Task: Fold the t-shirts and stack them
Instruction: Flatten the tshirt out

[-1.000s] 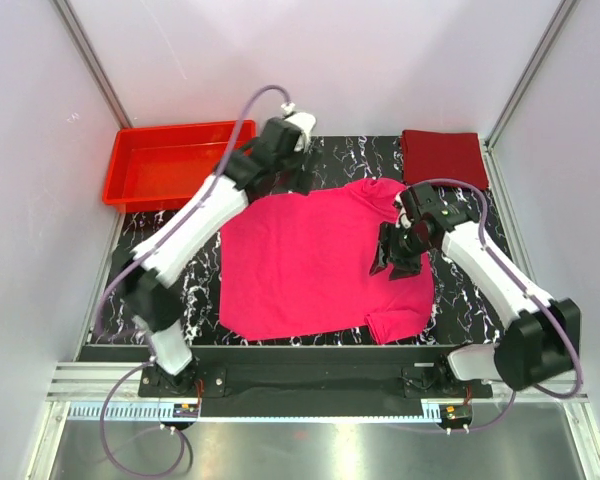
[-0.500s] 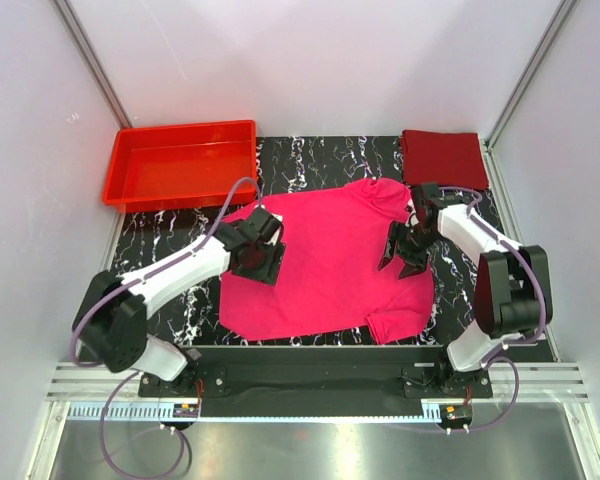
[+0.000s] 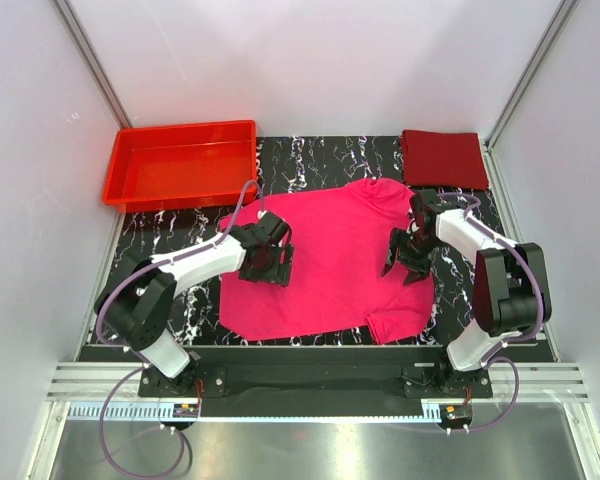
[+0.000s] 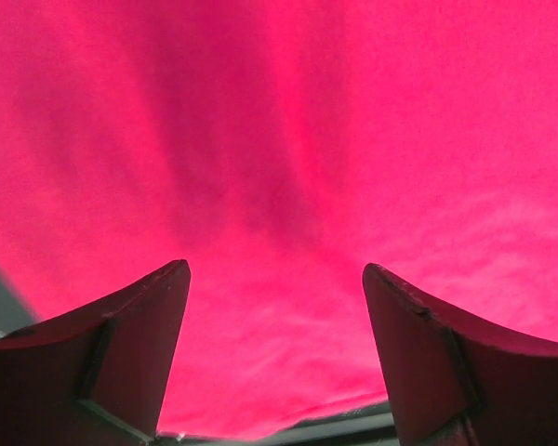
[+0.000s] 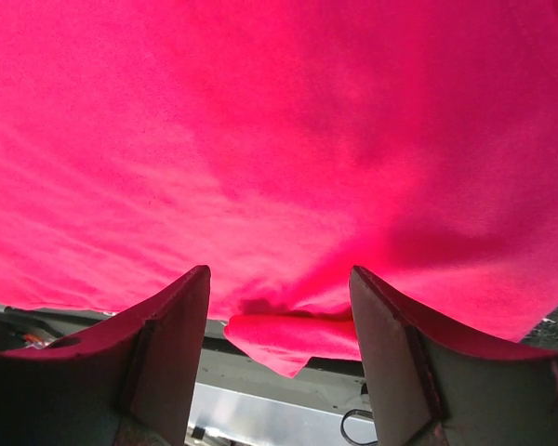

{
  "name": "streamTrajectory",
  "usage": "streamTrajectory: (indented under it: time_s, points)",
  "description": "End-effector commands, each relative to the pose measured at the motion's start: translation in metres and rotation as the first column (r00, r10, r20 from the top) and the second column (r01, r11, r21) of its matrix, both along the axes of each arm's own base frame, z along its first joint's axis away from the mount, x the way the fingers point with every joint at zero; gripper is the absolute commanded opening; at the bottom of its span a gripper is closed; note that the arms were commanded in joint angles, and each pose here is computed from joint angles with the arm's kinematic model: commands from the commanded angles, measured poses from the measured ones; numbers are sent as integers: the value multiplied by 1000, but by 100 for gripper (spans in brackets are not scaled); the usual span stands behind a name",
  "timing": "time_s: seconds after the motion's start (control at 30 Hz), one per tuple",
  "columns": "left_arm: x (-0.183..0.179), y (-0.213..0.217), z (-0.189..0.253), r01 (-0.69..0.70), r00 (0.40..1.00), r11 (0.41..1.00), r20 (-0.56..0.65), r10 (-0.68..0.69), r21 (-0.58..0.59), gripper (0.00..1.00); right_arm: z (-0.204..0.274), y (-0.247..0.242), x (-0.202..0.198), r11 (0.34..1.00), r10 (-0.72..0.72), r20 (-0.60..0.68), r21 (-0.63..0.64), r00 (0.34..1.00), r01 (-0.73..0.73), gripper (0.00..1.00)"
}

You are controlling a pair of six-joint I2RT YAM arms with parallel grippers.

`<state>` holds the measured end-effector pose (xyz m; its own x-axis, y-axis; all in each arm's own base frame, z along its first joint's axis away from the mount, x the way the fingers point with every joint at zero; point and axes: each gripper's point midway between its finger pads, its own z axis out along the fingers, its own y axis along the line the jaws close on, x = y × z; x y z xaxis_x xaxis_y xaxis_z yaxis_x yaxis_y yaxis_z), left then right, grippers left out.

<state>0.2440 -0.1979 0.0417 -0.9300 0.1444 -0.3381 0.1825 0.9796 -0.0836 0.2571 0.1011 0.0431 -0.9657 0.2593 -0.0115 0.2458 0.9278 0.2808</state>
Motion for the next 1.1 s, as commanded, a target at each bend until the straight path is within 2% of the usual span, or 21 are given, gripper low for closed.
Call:
streamTrajectory:
  time_s: [0.0, 0.17, 0.2, 0.27, 0.3, 0.33, 0.37, 0.43, 0.5, 0.57, 0.77, 0.8, 0.83, 0.87, 0.9, 0.93, 0.97, 1.0, 1.07]
  points:
    - [5, -16, -16, -41, 999, 996, 0, 41, -84, 79, 11, -6, 9, 999, 0, 82, -37, 997, 3, 69]
    - [3, -12, -45, -59, 997, 997, -48, 56, -57, 61, 21, -14, 12, 997, -33, 127, -68, 991, 42, 68]
    - [3, -12, -47, -58, 997, 997, -53, 56, -56, 48, 24, -18, 14, 995, -46, 142, -82, 989, 58, 67]
    - [5, -11, -46, -54, 997, 997, -50, 52, -50, 30, 34, -24, 19, 991, -81, 180, -88, 980, 98, 64]
    - [6, -9, -44, -55, 998, 998, -46, 53, -38, 10, 37, -28, 21, 989, -86, 194, -105, 977, 108, 64]
    - [5, -3, -37, -59, 998, 998, -37, 59, -15, 0, 42, -31, 22, 987, -89, 210, -112, 974, 115, 63]
    - [7, -2, -28, -68, 998, 998, -17, 67, -7, 0, 46, -34, 24, 986, -88, 223, -121, 971, 117, 62]
    - [5, 8, 0, -78, 996, 996, 41, 77, 37, 0, 51, -39, 25, 983, -71, 232, -151, 970, 108, 61]
    - [16, 3, 35, -90, 989, 995, 120, 85, 32, 0, 58, -41, 27, 982, -62, 247, -160, 967, 103, 60]
    - [20, -3, 49, -70, 990, 997, 126, 65, 34, 0, 62, -41, 27, 981, -61, 255, -161, 965, 104, 60]
    - [92, -64, 59, 40, 989, 998, 144, -46, 50, 1, 61, -35, 28, 986, -69, 248, -128, 966, 104, 60]
    - [98, -70, 44, 52, 994, 995, 96, -60, 80, 8, 60, -34, 28, 987, -71, 244, -125, 967, 104, 60]
    - [105, -73, 62, 50, 993, 995, 103, -59, 89, 17, 59, -33, 28, 988, -71, 237, -120, 969, 102, 60]
    - [104, -68, 62, 40, 994, 993, 100, -52, 114, 55, 58, -33, 27, 988, -69, 232, -118, 970, 99, 60]
    - [107, -59, 79, 7, 986, 993, 163, -26, 118, 67, 58, -32, 27, 988, -70, 233, -115, 970, 99, 60]
    - [103, -52, 82, -2, 983, 993, 181, -19, 114, 71, 57, -31, 27, 989, -70, 229, -112, 971, 98, 61]
    - [87, -35, 67, 2, 988, 989, 149, -24, 146, 74, 53, -31, 23, 989, -69, 215, -111, 974, 95, 61]
    - [83, -24, 82, -16, 982, 994, 187, -5, 110, 78, 52, -29, 22, 991, -73, 208, -95, 975, 95, 61]
    - [59, 0, 63, -17, 991, 991, 136, -1, 134, 78, 47, -25, 15, 993, -76, 187, -78, 979, 92, 61]
